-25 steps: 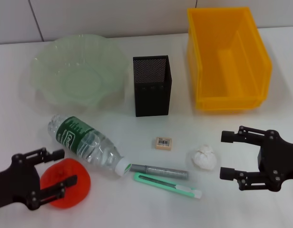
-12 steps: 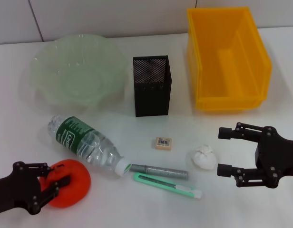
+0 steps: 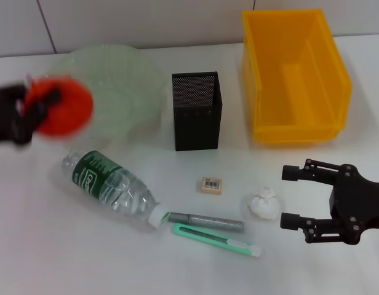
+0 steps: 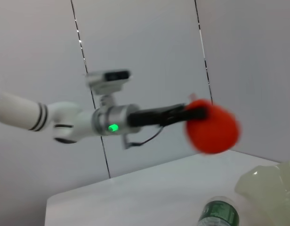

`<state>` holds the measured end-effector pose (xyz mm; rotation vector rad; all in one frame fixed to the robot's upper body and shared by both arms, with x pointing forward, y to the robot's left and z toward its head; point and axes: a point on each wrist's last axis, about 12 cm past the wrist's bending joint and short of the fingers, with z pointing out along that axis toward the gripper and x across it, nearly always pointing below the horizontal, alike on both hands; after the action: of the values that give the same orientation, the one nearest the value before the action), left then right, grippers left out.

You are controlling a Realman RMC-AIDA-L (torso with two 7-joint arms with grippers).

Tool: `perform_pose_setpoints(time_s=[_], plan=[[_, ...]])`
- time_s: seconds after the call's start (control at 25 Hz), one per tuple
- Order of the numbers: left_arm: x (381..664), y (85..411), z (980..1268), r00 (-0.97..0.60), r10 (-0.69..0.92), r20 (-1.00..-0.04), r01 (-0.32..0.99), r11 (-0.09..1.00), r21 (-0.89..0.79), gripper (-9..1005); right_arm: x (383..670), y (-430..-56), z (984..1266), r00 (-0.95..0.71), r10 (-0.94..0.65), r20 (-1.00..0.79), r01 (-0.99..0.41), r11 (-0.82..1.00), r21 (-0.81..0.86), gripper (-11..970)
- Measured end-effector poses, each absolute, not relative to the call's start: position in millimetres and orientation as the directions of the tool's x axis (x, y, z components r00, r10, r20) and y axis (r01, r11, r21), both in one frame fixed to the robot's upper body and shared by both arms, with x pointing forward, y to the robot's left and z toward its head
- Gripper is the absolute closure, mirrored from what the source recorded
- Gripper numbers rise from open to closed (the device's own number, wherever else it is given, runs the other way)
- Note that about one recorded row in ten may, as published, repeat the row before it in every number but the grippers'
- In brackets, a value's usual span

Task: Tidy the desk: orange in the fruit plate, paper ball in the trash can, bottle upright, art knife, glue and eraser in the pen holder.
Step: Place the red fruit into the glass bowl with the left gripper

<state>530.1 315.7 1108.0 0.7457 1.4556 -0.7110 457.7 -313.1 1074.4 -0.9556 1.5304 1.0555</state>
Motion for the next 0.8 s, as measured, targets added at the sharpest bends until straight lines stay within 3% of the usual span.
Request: perform_pose_setpoints(time_s=[0.28, 0.4, 0.8], plan=[[604, 282, 1112, -0.071, 0.03, -0.997, 0.678, 0.735, -0.026, 881, 456, -313, 1074, -0.184, -0.056, -0.981, -0.938, 0.308, 0.158, 126], [621, 270, 1109, -0.114, 0.058, -0.992, 0.641, 0.767, -0.029, 900, 458, -313, 1075, -0.177, -0.052, -0.983, -0.939, 0.306, 0.153, 126], [632, 244, 1091, -0.183, 0.201, -0.962, 0.642, 0.766, 0.038, 937, 463, -309, 1078, -0.176, -0.051, -0.983, -0.944, 0.292, 0.154, 126]])
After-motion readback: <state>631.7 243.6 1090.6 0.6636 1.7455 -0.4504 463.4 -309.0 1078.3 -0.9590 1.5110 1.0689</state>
